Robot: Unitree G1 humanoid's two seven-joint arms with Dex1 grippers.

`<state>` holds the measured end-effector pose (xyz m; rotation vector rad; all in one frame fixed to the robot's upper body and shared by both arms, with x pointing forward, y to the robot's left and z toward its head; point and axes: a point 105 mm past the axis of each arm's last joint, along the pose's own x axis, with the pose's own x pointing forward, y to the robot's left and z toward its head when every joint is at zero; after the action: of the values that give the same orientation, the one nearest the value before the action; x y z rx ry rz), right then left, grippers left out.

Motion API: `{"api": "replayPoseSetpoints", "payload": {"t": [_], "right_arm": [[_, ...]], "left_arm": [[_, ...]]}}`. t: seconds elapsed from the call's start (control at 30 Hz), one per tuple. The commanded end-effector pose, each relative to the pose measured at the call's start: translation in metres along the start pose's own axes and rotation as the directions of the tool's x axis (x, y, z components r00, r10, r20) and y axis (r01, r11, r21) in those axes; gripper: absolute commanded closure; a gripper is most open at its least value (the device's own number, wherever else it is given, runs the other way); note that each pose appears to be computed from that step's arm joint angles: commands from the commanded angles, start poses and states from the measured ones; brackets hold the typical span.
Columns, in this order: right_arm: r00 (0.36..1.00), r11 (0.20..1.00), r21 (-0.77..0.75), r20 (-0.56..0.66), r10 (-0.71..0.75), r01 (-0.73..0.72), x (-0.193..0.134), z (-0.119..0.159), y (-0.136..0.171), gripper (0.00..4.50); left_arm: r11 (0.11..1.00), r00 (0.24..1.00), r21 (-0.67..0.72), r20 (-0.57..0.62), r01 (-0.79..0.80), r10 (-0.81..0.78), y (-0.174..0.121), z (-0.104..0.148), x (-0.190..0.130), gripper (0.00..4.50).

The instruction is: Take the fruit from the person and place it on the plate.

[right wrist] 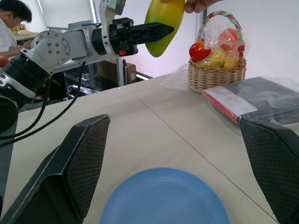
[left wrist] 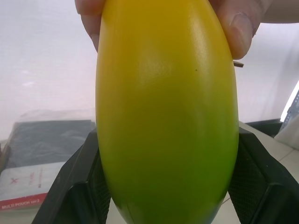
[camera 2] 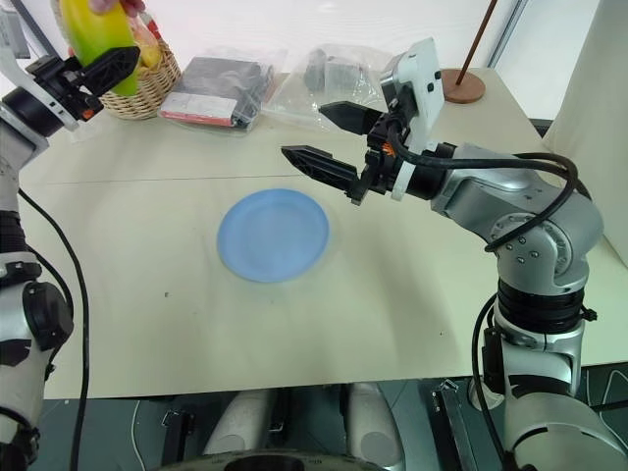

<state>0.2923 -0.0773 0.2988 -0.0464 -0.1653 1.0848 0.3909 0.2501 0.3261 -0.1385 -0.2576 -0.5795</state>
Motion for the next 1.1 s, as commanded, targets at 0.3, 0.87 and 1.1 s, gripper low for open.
{"api": "replayPoseSetpoints", "payload": {"t": [0.3, 0.87, 1.1], "right_arm": [[1.0, 0.998, -0.063, 0.011, -0.019, 0.02, -0.01, 0.01, -0.001, 0.0], [0.963, 0.989, -0.105, -0.236, -0.128, 0.105, -0.063, -0.033, -0.012, 0.0], [0.957, 0.984, -0.106, -0.236, -0.165, 0.144, -0.068, -0.036, -0.01, 0.0]], "left_arm": [[0.966, 0.958, 0.06, -0.157, 0.253, -0.241, -0.043, -0.008, -0.009, 1.87], [0.788, 0.634, -0.067, -0.554, 0.612, -0.54, -0.09, -0.133, 0.016, 1.87], [0.745, 0.537, -0.142, -0.607, 0.651, -0.585, -0.104, -0.176, 0.01, 1.87]]}}
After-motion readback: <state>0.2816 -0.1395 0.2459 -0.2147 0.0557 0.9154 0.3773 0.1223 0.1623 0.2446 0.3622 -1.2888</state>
